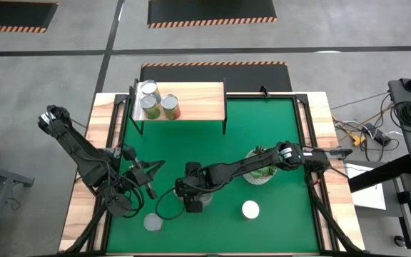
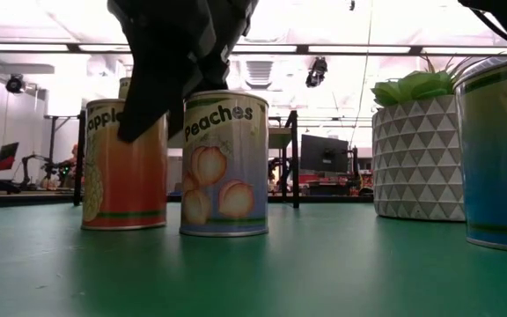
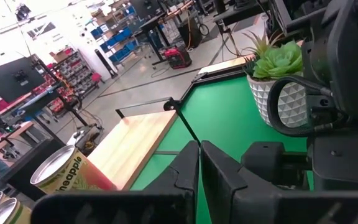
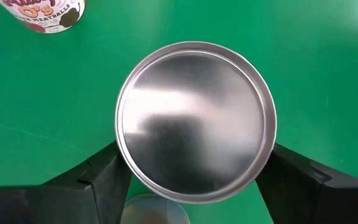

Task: Pick and place cans onto a shelf
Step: Put the canned pineapple on the shelf

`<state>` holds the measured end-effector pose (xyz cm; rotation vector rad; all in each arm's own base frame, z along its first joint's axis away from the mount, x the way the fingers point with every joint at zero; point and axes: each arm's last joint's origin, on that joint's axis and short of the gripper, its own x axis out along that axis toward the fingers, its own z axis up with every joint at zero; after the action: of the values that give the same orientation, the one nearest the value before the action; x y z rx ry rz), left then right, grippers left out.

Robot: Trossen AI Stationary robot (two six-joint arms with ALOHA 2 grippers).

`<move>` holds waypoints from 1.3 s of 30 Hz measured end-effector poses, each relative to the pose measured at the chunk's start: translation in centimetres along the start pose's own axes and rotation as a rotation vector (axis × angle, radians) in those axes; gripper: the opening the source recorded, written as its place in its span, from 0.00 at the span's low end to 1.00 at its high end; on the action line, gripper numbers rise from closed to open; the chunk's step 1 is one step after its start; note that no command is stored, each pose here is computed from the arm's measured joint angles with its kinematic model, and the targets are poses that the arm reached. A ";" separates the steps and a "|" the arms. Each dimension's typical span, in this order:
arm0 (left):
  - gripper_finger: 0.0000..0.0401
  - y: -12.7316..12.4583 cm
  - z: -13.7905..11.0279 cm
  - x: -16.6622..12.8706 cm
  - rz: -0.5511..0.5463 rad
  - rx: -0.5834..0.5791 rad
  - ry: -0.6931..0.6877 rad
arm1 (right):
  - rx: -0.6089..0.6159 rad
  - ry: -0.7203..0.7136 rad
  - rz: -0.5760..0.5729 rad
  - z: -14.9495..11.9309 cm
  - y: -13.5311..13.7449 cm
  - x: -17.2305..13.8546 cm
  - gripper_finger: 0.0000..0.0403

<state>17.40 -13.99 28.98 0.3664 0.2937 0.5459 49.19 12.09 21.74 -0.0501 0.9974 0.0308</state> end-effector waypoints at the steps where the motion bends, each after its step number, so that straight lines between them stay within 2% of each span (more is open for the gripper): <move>1: 0.00 0.0 0.0 0.0 0.000 0.000 0.000 | -0.012 -0.002 0.001 0.0 0.0 0.0 0.68; 5: 0.00 0.0 0.0 0.0 0.000 0.000 0.000 | -0.047 -0.020 0.003 0.2 0.0 -0.2 0.68; 9: 0.00 0.1 0.0 0.0 0.000 -0.004 -0.001 | -0.087 -0.039 0.025 0.8 0.0 -1.7 0.71; 17: 0.00 0.2 0.2 -0.1 -0.034 -0.025 0.005 | -0.180 -0.054 0.145 1.5 -1.4 -8.0 0.72; 25: 0.00 0.9 1.2 -0.3 -0.026 -0.036 -0.008 | -0.113 -0.133 0.090 1.6 -6.7 -16.9 0.72; 29: 0.00 1.4 1.5 -0.4 0.074 0.000 -0.039 | -0.059 -0.227 0.048 1.5 -9.6 -20.9 0.72; 34: 0.00 2.8 1.4 -0.7 0.189 0.034 -0.066 | -0.041 -0.261 -0.036 1.2 -13.7 -22.5 0.72; 39: 0.00 4.2 0.7 -1.0 0.161 -0.013 -0.058 | -0.093 -0.231 -0.119 0.6 -18.3 -21.9 0.72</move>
<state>15.01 -11.40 31.48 0.3946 0.2055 0.6939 38.69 -6.24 41.02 -0.1872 0.7605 -0.0254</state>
